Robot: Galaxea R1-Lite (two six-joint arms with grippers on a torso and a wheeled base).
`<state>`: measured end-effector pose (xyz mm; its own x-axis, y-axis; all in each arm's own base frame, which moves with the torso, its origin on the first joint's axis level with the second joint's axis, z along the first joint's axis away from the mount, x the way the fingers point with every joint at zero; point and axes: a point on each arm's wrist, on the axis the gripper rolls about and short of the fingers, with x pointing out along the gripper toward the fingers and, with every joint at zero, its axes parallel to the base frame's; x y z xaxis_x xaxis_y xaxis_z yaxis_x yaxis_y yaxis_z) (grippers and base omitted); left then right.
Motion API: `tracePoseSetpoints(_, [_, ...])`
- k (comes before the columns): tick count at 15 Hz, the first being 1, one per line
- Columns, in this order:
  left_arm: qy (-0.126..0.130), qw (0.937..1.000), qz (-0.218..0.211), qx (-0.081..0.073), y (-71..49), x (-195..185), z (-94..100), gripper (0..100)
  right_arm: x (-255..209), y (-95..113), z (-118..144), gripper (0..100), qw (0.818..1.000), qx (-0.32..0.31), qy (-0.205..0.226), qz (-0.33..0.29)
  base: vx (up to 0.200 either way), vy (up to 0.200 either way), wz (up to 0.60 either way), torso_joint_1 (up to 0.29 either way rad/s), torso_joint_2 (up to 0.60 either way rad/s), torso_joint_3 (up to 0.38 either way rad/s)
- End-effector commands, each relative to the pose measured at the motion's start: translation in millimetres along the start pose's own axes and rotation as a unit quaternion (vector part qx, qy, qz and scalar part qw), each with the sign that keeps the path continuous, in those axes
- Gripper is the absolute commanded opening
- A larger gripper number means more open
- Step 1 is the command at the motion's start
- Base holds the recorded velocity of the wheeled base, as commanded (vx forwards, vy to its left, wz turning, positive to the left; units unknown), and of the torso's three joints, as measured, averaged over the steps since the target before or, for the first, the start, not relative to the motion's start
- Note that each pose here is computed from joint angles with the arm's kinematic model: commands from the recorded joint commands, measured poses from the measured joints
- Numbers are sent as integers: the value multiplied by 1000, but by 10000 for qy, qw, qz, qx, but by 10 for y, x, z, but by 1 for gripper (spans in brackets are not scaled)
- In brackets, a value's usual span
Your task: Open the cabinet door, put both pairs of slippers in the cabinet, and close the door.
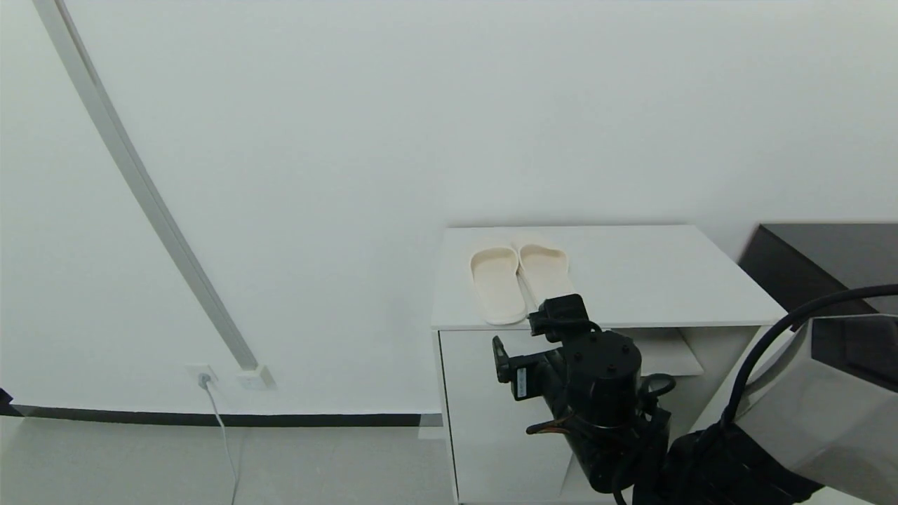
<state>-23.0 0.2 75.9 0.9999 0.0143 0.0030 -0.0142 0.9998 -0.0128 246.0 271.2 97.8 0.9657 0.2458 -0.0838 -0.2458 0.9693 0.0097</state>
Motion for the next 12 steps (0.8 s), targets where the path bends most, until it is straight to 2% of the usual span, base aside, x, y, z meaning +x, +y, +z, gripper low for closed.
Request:
tracePoseSetpoints(1, [7, 10000, 6, -5, 0, 1, 0, 0, 27, -33, 17, 100, 10000, 3, -42, -5, 0, 0, 0, 36, -71, -41])
tracePoseSetpoints(5, [7, 10000, 5, 26, 0, 1, 0, 0, 28, -90, 201, 100, 9998, -53, -87, 143, 0, 0, 0, 0, 0, 0])
tracePoseSetpoints(7, [15, 10000, -2, 26, 0, 2, -4, 0, 62, -75, 286, 100, 9998, -71, 159, 120, 0, 0, 0, 0, 0, 0])
tracePoseSetpoints(10, [7, 10000, -2, 26, 0, 1, 0, 0, 136, -58, 548, 100, 9991, 80, 425, 35, 0, 0, 0, 0, 0, 0])
tracePoseSetpoints(12, [7, 10000, -2, 26, 0, 1, 0, 0, 150, -42, 545, 100, 9979, 232, 607, 16, 0, 0, 0, 0, 0, 0])
